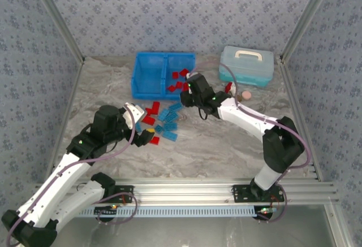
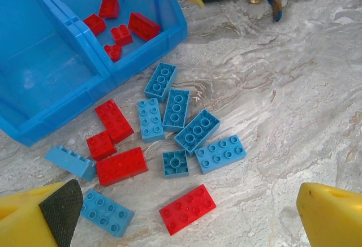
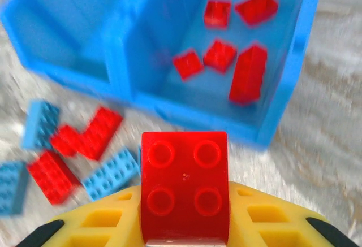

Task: Sort the legos into containers by color

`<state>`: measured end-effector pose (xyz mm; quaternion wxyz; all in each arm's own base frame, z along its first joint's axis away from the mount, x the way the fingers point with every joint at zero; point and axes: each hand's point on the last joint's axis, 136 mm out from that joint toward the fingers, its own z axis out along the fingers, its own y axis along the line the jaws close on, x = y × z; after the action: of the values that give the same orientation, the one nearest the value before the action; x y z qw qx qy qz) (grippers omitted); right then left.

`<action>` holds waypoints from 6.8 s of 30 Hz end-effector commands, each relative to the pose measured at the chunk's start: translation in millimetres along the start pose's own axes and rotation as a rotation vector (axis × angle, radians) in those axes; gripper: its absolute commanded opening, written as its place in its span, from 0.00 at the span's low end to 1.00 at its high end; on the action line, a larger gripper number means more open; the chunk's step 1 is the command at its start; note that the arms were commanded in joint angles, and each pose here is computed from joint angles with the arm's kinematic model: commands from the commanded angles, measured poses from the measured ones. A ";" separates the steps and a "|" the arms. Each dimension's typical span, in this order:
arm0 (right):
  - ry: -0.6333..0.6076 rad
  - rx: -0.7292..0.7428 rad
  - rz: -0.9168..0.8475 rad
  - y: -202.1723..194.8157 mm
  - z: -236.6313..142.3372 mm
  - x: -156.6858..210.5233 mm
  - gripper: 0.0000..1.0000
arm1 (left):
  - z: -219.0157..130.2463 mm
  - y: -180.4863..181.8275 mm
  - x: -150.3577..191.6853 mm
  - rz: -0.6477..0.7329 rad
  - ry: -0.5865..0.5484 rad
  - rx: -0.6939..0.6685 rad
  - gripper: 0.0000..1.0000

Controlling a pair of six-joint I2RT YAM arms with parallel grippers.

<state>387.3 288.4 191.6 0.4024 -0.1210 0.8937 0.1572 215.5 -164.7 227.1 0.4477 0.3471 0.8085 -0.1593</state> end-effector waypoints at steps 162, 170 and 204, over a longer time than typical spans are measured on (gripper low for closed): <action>-0.176 -0.032 0.223 -55.9 -189.1 11.7 1.00 | 296.4 100.0 -184.1 -0.329 0.066 -0.412 0.83; -0.165 -0.031 0.241 -55.6 -185.9 13.6 1.00 | 208.4 73.6 -222.6 -0.338 -0.074 -0.340 0.85; -0.078 -0.049 0.238 -37.2 -159.3 20.1 1.00 | 150.5 76.0 79.7 -1.429 0.290 -0.726 0.86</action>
<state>279.6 193.0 255.7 0.4028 -0.0251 0.8868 0.2254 330.2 -160.8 83.5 0.2324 -0.3632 0.8989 -0.0776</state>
